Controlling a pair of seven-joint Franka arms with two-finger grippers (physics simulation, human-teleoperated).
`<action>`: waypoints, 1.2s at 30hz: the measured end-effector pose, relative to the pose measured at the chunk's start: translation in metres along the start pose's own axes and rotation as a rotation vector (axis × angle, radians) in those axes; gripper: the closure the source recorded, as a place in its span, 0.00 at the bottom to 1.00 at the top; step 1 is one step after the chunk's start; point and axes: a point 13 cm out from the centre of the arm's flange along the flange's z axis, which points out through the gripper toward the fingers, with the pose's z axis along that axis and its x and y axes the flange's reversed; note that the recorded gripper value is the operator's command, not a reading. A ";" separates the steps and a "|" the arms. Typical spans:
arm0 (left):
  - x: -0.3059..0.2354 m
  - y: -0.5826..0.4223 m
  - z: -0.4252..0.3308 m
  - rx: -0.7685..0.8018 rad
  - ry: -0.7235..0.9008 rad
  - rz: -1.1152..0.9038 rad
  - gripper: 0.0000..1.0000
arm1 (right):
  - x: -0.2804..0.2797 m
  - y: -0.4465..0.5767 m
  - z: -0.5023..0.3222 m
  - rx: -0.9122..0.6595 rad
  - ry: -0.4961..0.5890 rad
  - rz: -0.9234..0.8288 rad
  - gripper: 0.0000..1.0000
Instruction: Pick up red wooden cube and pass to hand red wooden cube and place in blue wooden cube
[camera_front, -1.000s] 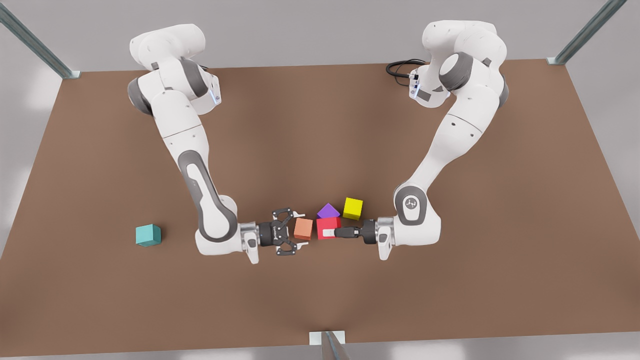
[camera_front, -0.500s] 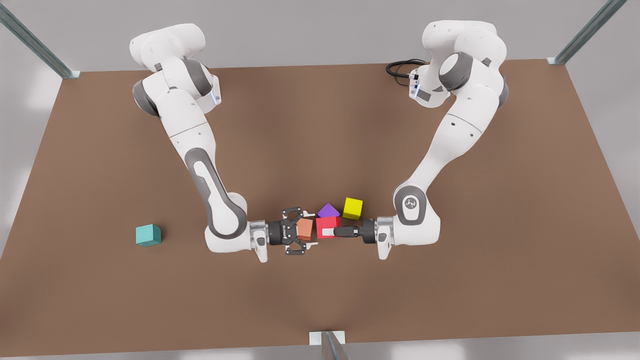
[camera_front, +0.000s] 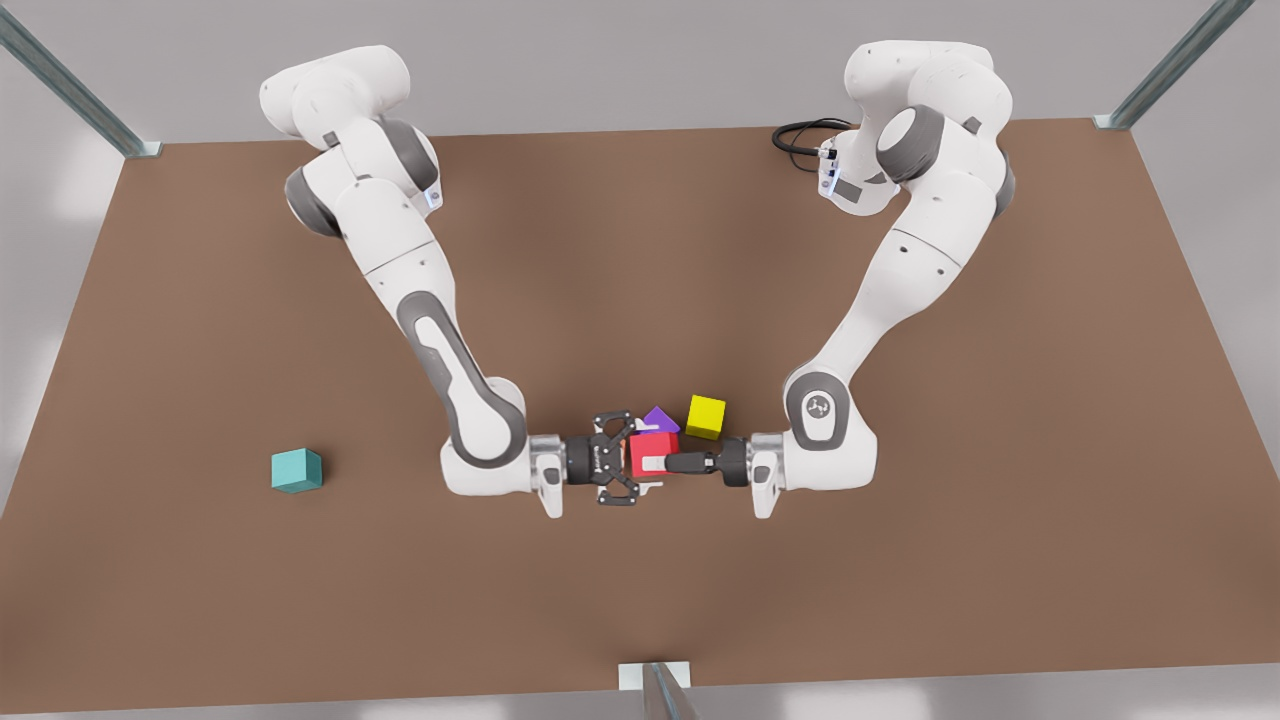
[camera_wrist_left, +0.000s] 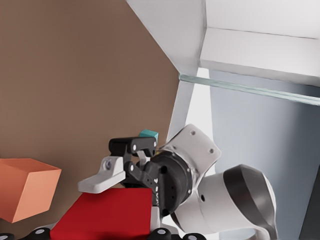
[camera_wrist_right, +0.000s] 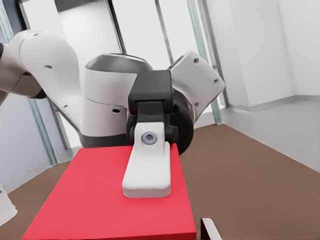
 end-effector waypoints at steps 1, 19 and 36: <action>0.000 0.000 0.000 0.000 0.000 0.000 0.34 | -0.002 -0.001 0.001 0.003 -0.002 -0.001 0.00; -0.003 0.000 -0.003 0.007 -0.008 0.007 0.00 | -0.012 -0.013 -0.012 0.037 -0.009 -0.008 0.25; 0.097 -0.031 -0.397 -1.200 0.105 0.274 0.00 | 0.059 -0.009 -0.456 -0.115 1.255 -0.332 0.24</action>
